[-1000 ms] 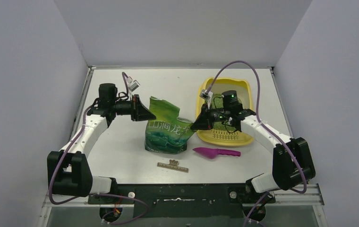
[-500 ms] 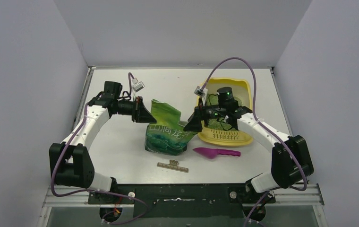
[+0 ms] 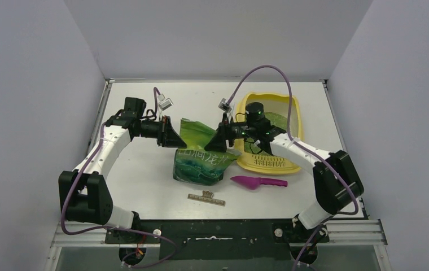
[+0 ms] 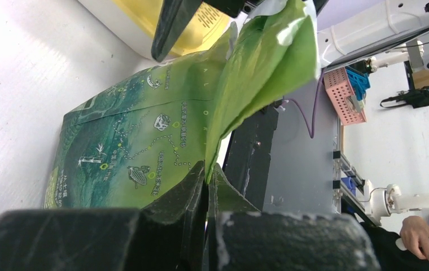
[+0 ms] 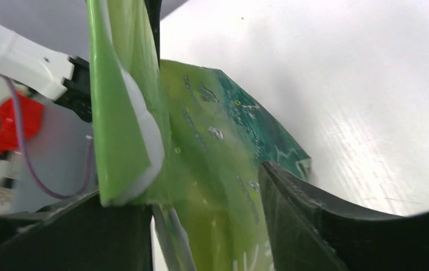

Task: Fill the litter box with clean litter
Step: Close the cat litter bag at the center of the board.

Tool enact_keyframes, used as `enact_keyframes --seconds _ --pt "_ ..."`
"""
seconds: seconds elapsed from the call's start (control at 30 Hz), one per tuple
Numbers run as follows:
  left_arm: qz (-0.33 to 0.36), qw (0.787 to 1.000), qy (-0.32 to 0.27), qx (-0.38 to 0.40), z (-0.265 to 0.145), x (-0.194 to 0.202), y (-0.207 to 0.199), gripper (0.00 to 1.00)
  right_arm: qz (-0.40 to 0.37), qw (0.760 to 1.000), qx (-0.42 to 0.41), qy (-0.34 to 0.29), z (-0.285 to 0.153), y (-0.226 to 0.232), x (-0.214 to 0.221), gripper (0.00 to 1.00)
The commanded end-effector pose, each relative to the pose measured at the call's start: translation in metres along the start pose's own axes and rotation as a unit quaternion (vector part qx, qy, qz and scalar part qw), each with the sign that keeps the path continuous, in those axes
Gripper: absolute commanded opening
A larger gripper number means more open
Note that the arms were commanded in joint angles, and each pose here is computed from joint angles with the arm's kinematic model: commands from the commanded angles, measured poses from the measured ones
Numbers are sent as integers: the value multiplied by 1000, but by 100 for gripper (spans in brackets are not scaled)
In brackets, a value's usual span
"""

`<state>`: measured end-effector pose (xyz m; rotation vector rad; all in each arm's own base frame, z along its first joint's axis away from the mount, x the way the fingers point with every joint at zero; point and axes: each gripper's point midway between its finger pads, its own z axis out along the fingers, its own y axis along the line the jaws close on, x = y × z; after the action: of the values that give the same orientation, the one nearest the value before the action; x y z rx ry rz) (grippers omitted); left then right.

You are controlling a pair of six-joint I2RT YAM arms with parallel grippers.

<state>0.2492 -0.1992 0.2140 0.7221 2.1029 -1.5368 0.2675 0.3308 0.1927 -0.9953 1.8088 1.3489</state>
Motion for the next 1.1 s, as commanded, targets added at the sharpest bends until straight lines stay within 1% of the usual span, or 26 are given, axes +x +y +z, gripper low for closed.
enact_keyframes --seconds 0.0,0.03,0.1,0.13,0.2,0.27,0.3,0.4,0.47,0.53,0.57,0.6,0.67,0.73,0.8,0.93,1.07 --pt "21 1000 -2 -8 -4 -9 -5 0 64 993 -67 -71 13 22 -40 49" --pt "21 1000 -2 -10 -4 -9 -5 0 106 988 -80 -75 14 26 -43 36" --pt "21 1000 -3 -15 -6 -10 -4 0 146 979 -118 -83 15 37 -49 18" --pt "21 1000 -5 -19 -7 -10 -3 4 167 973 -133 -90 13 41 -54 11" --pt "27 999 -8 -21 -8 -11 -4 21 199 962 -151 -108 11 43 -62 0" --pt "33 999 -13 -25 -9 -14 -5 32 249 951 -153 -98 14 38 -60 0" --pt "34 999 -16 -26 -9 -15 -5 35 271 946 -152 -89 16 36 -57 0" --pt "38 999 -18 -33 -10 -16 -5 39 311 940 -123 -69 21 24 -44 0" --pt "39 998 -18 -37 -10 -15 -3 41 327 942 -63 -45 23 8 -28 3" --pt "39 998 -18 -42 -10 -15 -1 43 321 947 13 1 22 -6 -7 5" --pt "36 998 -17 -45 -9 -15 2 43 309 950 36 23 19 -10 1 12" --pt "34 998 -15 -46 -8 -14 3 43 312 948 53 42 15 -12 9 22" --pt "27 998 -8 -52 -6 -13 7 43 312 945 82 54 6 -19 15 38" --pt "26 998 -3 -59 -6 -11 9 43 309 944 102 49 -5 -23 16 47" --pt "27 998 -2 -61 -6 -10 10 43 306 944 114 48 -14 -25 18 51" --pt "30 997 -2 -67 -6 -10 11 43 303 941 139 54 -31 -26 20 53" --pt "32 997 -11 -65 -5 -16 10 43 296 950 93 38 -36 -11 8 56"
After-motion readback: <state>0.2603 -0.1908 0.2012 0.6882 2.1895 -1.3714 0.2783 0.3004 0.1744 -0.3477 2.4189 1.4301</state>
